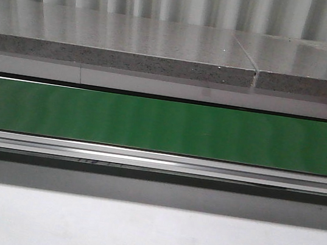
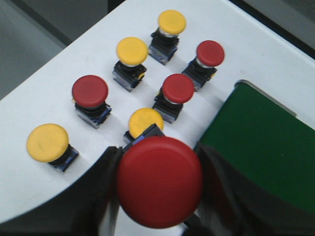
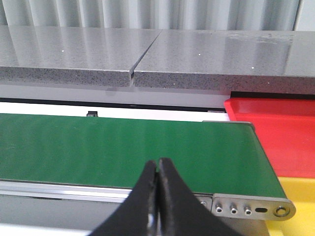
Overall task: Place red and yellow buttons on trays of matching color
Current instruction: 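Carry the red button with the left gripper over the green belt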
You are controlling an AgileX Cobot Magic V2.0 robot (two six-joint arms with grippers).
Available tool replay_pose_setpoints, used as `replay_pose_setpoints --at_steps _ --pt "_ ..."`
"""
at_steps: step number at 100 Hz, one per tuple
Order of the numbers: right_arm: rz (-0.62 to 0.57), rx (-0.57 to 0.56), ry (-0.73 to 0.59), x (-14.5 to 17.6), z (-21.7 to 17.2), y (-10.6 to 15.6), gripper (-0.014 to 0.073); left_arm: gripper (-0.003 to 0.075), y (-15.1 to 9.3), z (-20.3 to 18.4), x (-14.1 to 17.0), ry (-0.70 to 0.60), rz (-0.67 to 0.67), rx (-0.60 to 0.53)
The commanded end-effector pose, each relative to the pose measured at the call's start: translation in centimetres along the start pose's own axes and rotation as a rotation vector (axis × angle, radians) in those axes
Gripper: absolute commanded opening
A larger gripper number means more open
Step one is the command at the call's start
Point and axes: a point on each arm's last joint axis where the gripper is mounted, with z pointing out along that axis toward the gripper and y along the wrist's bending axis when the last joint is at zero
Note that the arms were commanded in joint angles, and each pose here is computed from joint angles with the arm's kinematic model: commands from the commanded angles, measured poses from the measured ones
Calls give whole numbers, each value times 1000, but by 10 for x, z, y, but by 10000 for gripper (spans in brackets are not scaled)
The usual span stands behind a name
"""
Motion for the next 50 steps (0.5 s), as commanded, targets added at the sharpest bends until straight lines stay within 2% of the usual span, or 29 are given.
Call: replay_pose_setpoints --at_steps 1,25,50 --pt "-4 0 -97 -12 -2 0 -66 -21 -16 -16 -21 -82 70 60" --pt "-4 0 -97 -12 -2 0 -66 -21 -53 -13 -34 -34 211 148" --pt "-4 0 -97 -12 -2 0 -66 -21 -84 21 -28 83 291 183"
